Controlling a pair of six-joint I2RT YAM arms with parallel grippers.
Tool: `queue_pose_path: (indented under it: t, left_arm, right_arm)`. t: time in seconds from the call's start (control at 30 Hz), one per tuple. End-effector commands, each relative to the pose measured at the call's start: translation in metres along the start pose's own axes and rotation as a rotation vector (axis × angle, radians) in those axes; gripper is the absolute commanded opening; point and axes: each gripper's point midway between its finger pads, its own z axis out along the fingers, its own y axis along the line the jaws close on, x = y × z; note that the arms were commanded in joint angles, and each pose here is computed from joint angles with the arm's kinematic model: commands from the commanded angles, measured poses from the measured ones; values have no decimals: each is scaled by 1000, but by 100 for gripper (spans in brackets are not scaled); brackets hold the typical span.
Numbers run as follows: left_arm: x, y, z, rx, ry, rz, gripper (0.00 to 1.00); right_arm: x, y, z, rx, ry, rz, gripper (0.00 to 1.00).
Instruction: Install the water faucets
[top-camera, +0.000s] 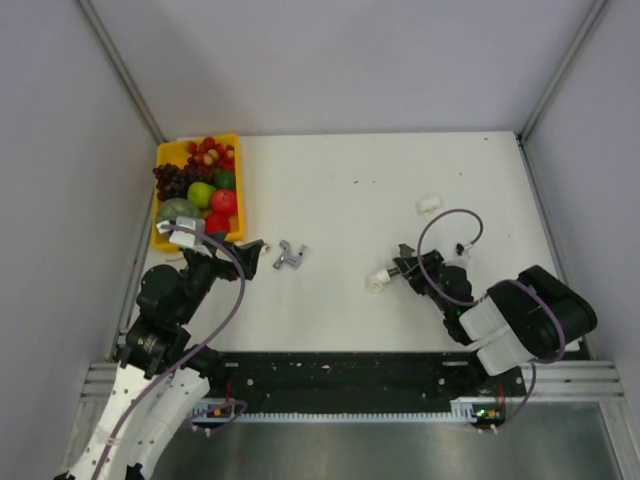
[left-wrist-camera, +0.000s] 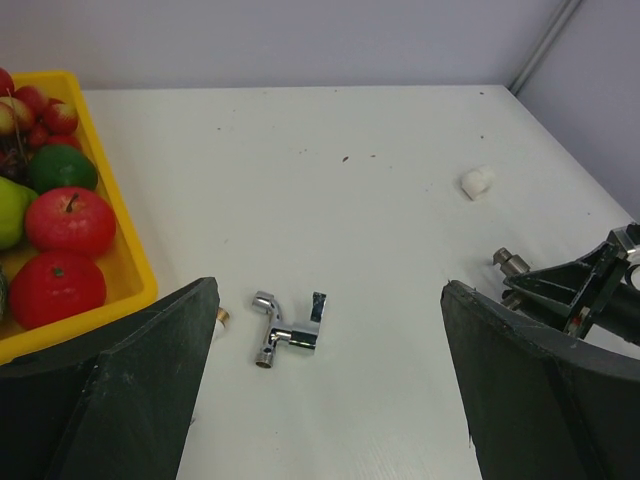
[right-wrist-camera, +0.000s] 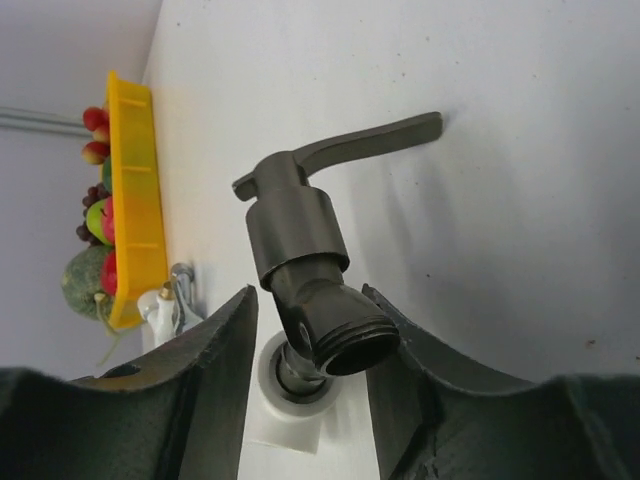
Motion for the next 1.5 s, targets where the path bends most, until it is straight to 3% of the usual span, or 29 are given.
queue_pose_path:
  t: [0.0, 0.13, 0.3, 0.53, 0.6, 0.7, 0.8, 1.13, 1.23, 1.47]
  left_arm:
    - [-5, -1, 0, 7, -23, 13, 99]
    - [-3, -2, 1, 12, -13, 11, 99]
    - [-3, -2, 1, 13, -8, 11, 99]
    - [-4, -5, 0, 26, -11, 8, 99]
    - [-2, -4, 1, 25, -7, 10, 99]
    - [-4, -5, 0, 26, -11, 10, 99]
    - [-2, -4, 1, 23, -7, 11, 99]
    - [6, -13, 5, 77, 32, 2, 99]
    - [20, -25, 13, 145, 102, -38, 99]
    - [50, -51, 24, 281, 285, -136, 99]
  right_arm:
    - [4, -6, -14, -4, 22, -11, 50]
    - [9, -4, -24, -12, 64, -80, 63]
    - [3, -10, -39, 64, 95, -259, 66]
    - [-68, -4, -65, 230, -113, -561, 70]
    - [-70, 3, -64, 209, -97, -628, 65]
    - [-66, 18, -53, 151, -36, -719, 50]
    - [-64, 29, -37, 88, 49, -806, 48]
    - [-38, 51, -4, -178, 276, -930, 53]
    - [-34, 45, 6, -159, 320, -915, 54]
    - [-58, 32, 19, -2, 244, -905, 57]
